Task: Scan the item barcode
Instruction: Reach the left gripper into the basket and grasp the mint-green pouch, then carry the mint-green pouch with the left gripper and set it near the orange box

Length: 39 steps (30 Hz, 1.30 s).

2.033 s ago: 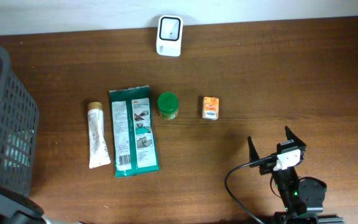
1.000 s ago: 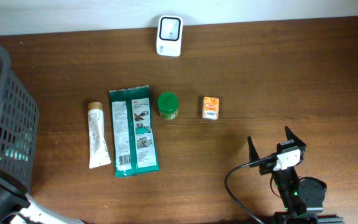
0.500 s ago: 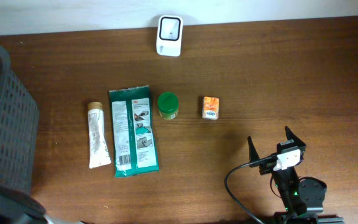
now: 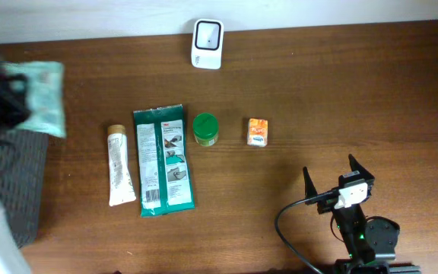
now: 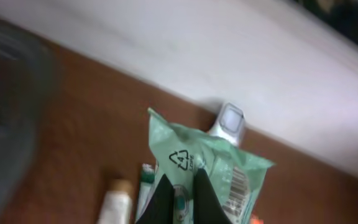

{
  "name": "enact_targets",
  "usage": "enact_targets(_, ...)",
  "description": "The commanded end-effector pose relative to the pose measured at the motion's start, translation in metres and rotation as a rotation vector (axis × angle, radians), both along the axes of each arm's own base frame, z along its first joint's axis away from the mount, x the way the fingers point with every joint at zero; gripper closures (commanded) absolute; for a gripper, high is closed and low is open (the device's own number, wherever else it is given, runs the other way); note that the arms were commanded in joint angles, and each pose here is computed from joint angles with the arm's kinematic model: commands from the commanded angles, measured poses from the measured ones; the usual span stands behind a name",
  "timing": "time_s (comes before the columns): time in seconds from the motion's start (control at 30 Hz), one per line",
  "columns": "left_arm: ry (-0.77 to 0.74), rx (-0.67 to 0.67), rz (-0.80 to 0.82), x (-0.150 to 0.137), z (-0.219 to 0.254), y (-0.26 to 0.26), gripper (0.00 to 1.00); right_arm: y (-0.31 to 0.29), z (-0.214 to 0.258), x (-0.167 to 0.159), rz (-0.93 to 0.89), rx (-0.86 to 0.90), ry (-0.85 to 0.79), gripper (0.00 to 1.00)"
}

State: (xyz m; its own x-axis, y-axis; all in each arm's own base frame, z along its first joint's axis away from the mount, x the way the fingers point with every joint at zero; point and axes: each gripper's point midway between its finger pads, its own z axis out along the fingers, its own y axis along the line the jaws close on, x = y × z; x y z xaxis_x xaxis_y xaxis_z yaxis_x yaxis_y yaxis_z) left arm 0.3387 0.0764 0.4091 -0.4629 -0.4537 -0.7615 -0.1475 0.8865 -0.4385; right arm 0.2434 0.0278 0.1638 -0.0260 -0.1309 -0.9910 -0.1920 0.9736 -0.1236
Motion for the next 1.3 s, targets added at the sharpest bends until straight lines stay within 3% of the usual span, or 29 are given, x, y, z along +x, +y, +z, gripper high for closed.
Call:
enact_targets(0.0,0.155,0.043,-0.035,0.006,-0.046,-0.035,1.00,0.003,-0.002,-0.001,0.015,0.004,0.003,0.02)
enact_targets(0.17,0.292,0.041,-0.223,0.010,-0.115,-0.100,1.00,0.003,-0.002,-0.001,0.015,0.004,0.003,0.02)
enact_targets(0.4,0.291,-0.008,-0.407,0.017,-0.175,-0.193,1.00,0.003,-0.002,-0.001,0.015,0.004,0.003,0.02)
enact_targets(0.7,0.307,-0.034,-0.563,0.024,-0.232,-0.323,1.00,0.003,-0.002,-0.001,0.015,0.004,0.003,0.02)
enact_targets(0.83,0.342,-0.061,-0.540,0.028,-0.269,-0.364,1.00,0.003,-0.002,-0.001,0.015,0.004,0.003,0.02)
enact_targets(0.93,0.332,-0.052,-0.571,0.030,-0.289,-0.386,1.00,0.003,-0.002,-0.001,0.015,0.004,0.003,0.02)
enact_targets(1.27,0.396,0.001,-0.532,0.024,-0.306,-0.374,1.00,0.003,-0.002,-0.001,0.015,0.004,0.003,0.02)
